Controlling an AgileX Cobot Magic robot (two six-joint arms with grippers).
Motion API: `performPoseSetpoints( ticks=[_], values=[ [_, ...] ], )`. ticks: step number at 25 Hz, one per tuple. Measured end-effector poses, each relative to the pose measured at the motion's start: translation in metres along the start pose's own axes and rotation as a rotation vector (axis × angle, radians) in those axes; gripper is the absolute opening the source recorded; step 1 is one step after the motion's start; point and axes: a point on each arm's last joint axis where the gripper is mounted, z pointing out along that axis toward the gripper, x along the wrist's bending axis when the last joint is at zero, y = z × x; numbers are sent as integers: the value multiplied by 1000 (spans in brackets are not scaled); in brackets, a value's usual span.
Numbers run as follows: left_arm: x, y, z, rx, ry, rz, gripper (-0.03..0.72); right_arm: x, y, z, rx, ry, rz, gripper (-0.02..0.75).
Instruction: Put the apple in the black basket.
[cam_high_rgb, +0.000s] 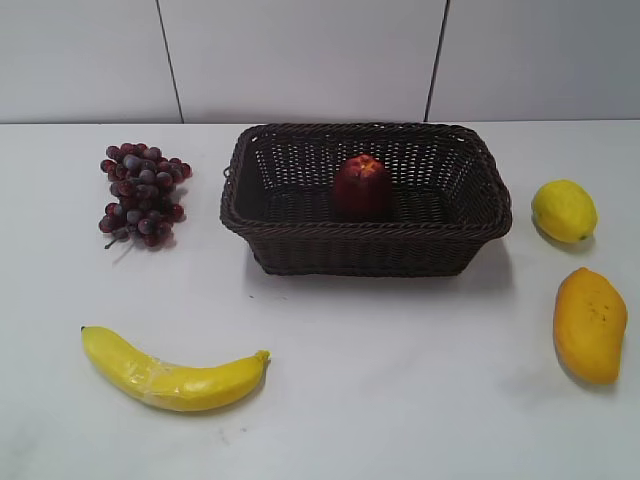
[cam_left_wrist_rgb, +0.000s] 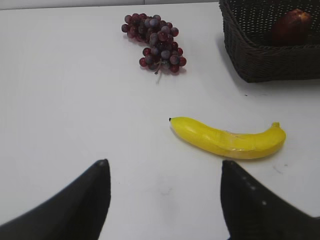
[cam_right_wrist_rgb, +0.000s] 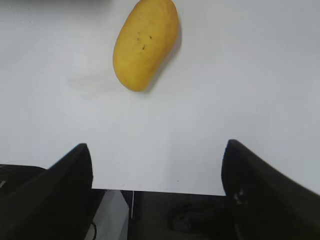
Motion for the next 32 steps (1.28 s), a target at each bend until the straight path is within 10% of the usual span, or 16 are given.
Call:
performPoseSetpoints(
  ticks=[9,32],
  values=[
    [0,0,0,0,0,0,516,-5,-88,-7,-246,10,-5,593],
    [0,0,0,0,3,2,507,-7,-136,-41,-641,40,-22,592]
  ],
)
